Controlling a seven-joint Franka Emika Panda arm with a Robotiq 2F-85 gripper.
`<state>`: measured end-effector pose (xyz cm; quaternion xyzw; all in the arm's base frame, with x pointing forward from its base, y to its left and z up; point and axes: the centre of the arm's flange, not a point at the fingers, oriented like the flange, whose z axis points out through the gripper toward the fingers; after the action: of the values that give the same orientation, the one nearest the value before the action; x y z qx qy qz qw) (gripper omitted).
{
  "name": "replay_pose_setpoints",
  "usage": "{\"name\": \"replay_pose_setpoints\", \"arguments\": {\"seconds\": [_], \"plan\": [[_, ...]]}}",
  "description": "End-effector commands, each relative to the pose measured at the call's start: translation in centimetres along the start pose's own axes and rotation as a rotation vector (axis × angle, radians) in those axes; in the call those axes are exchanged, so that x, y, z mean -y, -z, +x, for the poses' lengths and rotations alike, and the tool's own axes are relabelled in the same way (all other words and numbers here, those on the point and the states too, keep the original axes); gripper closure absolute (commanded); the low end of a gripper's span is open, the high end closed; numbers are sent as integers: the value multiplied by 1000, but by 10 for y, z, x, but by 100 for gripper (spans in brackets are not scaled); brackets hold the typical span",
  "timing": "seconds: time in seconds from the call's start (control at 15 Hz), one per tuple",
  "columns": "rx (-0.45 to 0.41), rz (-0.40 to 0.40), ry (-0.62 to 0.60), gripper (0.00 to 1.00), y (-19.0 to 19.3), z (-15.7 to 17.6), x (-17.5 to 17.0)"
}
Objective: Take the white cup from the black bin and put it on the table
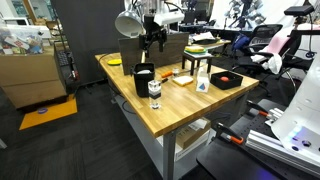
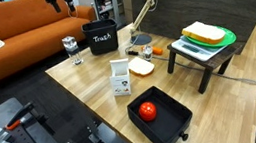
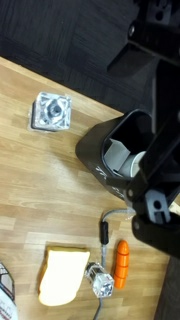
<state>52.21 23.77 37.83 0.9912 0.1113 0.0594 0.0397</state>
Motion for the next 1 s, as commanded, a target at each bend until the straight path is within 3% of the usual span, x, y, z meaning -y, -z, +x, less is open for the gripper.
{"name": "replay_pose_setpoints", "arguments": {"seconds": [0.0,0.27,0.33,0.93], "plan": [[43,1,44,0,-22,49,1],[62,4,48,0,-46,88,-3],[32,21,26,0,-46,64,-6],[48,17,30,0,-50,76,-4]]}}
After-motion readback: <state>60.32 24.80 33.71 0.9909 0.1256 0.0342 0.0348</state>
